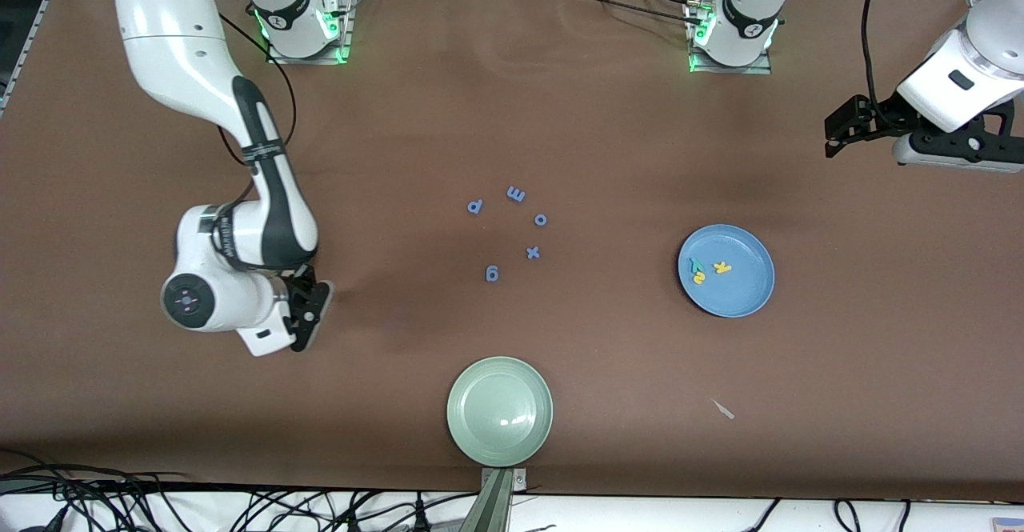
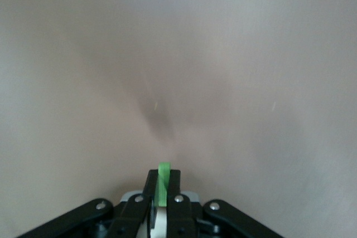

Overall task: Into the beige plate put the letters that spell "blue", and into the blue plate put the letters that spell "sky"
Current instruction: 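Carry the green bar to the white plate and release it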

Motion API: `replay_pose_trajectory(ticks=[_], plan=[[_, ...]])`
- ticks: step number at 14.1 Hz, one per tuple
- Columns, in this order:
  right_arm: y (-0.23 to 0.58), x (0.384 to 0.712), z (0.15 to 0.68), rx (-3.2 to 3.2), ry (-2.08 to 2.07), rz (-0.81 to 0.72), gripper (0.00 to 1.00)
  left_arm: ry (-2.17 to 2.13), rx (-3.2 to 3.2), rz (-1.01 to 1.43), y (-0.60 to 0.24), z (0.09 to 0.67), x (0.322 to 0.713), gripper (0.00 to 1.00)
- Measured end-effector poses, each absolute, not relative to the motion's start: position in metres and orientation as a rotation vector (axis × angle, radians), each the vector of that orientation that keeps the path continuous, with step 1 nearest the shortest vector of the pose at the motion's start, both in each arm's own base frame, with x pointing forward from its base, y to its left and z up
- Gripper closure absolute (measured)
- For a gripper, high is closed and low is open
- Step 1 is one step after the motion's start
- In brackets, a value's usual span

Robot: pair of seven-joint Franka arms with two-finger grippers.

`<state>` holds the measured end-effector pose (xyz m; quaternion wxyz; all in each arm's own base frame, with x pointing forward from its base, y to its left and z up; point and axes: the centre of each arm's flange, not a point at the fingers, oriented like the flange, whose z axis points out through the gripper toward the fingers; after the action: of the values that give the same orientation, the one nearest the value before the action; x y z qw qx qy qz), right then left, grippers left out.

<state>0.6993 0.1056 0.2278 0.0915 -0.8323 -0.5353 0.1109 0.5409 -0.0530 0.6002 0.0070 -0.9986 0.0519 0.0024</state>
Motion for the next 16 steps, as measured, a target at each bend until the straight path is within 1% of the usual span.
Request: replay_pose_trajectory(ticks=[3,6,7,8,10,12,14,15,16], plan=[[0.051,0.693,0.226,-2.462,-1.456,0.429,0.91,0.162,-3.123,0.007,-0.053,0.6,0.541,0.0],[-0.003,0.683,0.221,-2.439,-1.305,0.483,0.91,0.162,-3.123,0.007,-0.053,0.6,0.541,0.0],[-0.013,0.679,0.22,-2.426,-1.27,0.495,0.86,0.162,-3.123,0.007,-0.053,0.6,0.541,0.0],[-0.018,0.676,0.218,-2.416,-1.249,0.505,0.77,0.162,-3.123,0.007,-0.053,0.6,0.541,0.0],[-0.015,0.676,0.218,-2.414,-1.237,0.507,0.56,0.162,-3.123,0.007,-0.053,0.6,0.541,0.0],[-0.008,0.677,0.22,-2.415,-1.238,0.505,0.32,0.162,-3.123,0.007,-0.053,0.6,0.541,0.0],[-0.001,0.682,0.229,-2.429,-1.247,0.485,0.14,0.162,-3.123,0.007,-0.053,0.6,0.541,0.0],[0.002,0.688,0.239,-2.45,-1.247,0.462,0.02,0.162,-3.123,0.007,-0.053,0.6,0.541,0.0],[0.004,0.694,0.25,-2.471,-1.245,0.439,0.0,0.162,-3.123,0.007,-0.053,0.6,0.541,0.0]])
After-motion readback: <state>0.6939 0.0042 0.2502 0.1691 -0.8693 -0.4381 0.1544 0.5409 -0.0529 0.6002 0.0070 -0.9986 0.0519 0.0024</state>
